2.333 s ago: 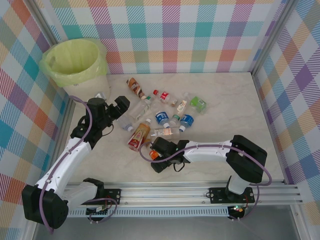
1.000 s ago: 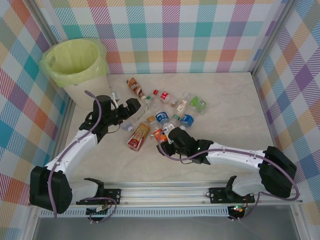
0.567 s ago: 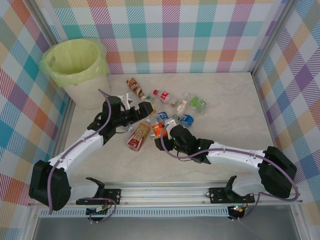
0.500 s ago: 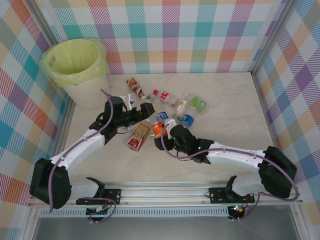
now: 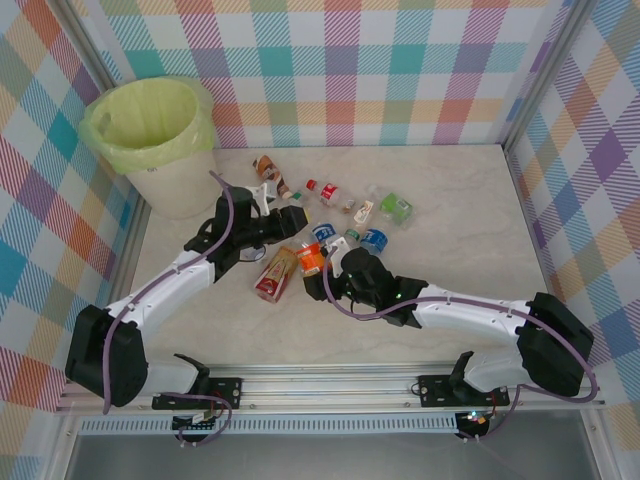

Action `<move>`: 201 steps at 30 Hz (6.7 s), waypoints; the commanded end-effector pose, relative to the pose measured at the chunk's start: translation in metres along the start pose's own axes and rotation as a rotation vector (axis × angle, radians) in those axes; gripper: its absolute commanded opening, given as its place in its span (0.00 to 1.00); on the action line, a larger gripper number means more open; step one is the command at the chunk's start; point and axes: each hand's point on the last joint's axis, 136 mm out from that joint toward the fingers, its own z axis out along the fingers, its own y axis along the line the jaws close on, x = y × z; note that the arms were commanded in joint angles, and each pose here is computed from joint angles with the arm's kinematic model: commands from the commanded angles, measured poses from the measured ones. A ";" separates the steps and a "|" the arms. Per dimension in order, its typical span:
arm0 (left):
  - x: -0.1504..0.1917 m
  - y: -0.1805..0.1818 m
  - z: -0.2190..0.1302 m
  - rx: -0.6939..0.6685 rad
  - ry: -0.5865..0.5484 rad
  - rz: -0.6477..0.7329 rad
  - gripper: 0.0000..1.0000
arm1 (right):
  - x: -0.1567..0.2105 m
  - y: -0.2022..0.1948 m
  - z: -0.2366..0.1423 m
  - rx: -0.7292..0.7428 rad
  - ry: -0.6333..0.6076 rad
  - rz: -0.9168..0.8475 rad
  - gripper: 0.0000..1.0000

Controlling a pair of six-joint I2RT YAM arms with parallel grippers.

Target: Put the plastic bottles in the bin

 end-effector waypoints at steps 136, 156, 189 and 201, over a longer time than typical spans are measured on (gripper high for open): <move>-0.156 0.025 -0.218 -0.371 -0.695 -0.046 1.00 | 0.007 -0.077 -0.011 0.031 0.321 -0.364 1.00; -0.055 0.101 -0.196 -0.527 -0.452 -0.186 1.00 | 0.048 -0.116 0.026 -0.225 0.632 -0.792 0.98; -0.032 0.119 -0.164 -0.473 -0.309 -0.252 1.00 | 0.092 -0.132 0.047 -0.188 0.623 -0.847 0.63; -0.042 0.083 -0.141 -0.227 -0.266 -0.212 1.00 | 0.040 -0.089 0.014 -0.179 0.339 -0.611 0.40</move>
